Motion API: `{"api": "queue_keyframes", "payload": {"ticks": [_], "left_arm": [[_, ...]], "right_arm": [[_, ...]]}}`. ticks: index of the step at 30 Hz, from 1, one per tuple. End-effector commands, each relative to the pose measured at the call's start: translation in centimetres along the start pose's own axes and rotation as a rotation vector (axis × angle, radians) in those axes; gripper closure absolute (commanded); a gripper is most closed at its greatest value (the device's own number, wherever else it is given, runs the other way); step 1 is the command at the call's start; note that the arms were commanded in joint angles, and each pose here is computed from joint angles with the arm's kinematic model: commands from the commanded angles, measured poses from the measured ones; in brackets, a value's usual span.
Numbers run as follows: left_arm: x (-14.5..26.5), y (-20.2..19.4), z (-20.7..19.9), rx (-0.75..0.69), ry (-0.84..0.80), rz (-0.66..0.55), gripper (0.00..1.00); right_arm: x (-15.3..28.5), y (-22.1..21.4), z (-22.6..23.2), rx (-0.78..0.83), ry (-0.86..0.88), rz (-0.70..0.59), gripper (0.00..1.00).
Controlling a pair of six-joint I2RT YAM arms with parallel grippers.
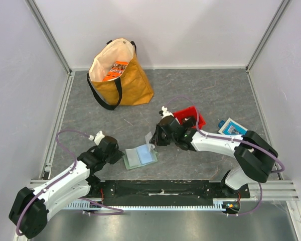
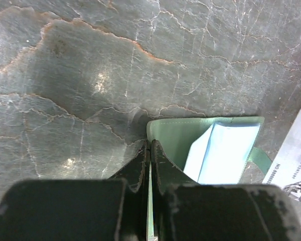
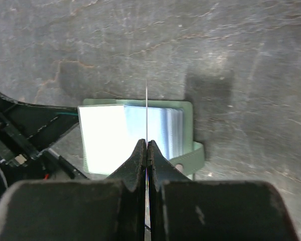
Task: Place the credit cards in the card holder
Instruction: Insert the credit card into the card holder.
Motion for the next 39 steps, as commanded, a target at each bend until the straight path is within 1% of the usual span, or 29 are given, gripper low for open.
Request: {"api": "queue_keyframes", "payload": {"ticks": [1, 5, 7, 9, 14, 23, 28, 29, 33, 35, 39], "left_arm": [[-0.1, 0.5, 0.9, -0.002, 0.038, -0.043, 0.98], [-0.3, 0.3, 1.3, -0.004, 0.057, -0.036, 0.98], [-0.5, 0.4, 1.2, -0.005, 0.054, -0.039, 0.98], [-0.5, 0.4, 1.2, -0.013, 0.058, -0.040, 0.98], [-0.5, 0.6, 0.7, -0.022, 0.050, -0.042, 0.98], [-0.7, 0.5, 0.5, -0.023, 0.039, -0.039, 0.98], [-0.9, 0.3, 0.2, -0.018, 0.018, -0.027, 0.98], [-0.9, 0.2, 0.2, -0.017, 0.019, -0.022, 0.98], [-1.0, -0.1, 0.1, -0.012, 0.013, -0.004, 0.98], [-1.0, 0.0, 0.0, -0.007, 0.010, -0.008, 0.98], [-1.0, -0.1, 0.2, -0.005, 0.011, -0.010, 0.98]], "right_arm": [[-0.9, -0.7, 1.7, -0.035, 0.115, 0.027, 1.00], [-1.2, -1.2, 2.1, -0.019, 0.144, 0.057, 1.00], [-1.6, -1.8, 2.1, -0.009, 0.149, 0.097, 1.00], [-1.9, -2.3, 1.4, -0.009, 0.118, 0.106, 1.00], [-1.2, -1.5, -0.4, 0.034, 0.011, 0.049, 1.00], [-1.3, -3.5, -1.7, 0.044, -0.042, 0.105, 1.00], [-2.4, -5.7, -0.2, 0.069, -0.023, 0.140, 1.00], [-2.8, -5.6, 0.4, 0.066, -0.003, 0.128, 1.00], [-4.2, -6.6, 2.1, 0.062, 0.045, 0.152, 1.00], [-4.3, -6.4, 3.4, 0.067, 0.095, 0.156, 1.00], [-3.2, -4.1, 7.5, 0.094, 0.260, 0.109, 1.00]]}}
Point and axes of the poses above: each gripper's point midway between its finger pads, its own x axis back along the fingers, its own z axis along the line the jaws close on, y = z × x, the point moved 3 cm from there along x, back along the fingers, and after that the axes turned 3 degrees about x, right-handed, at the moved point
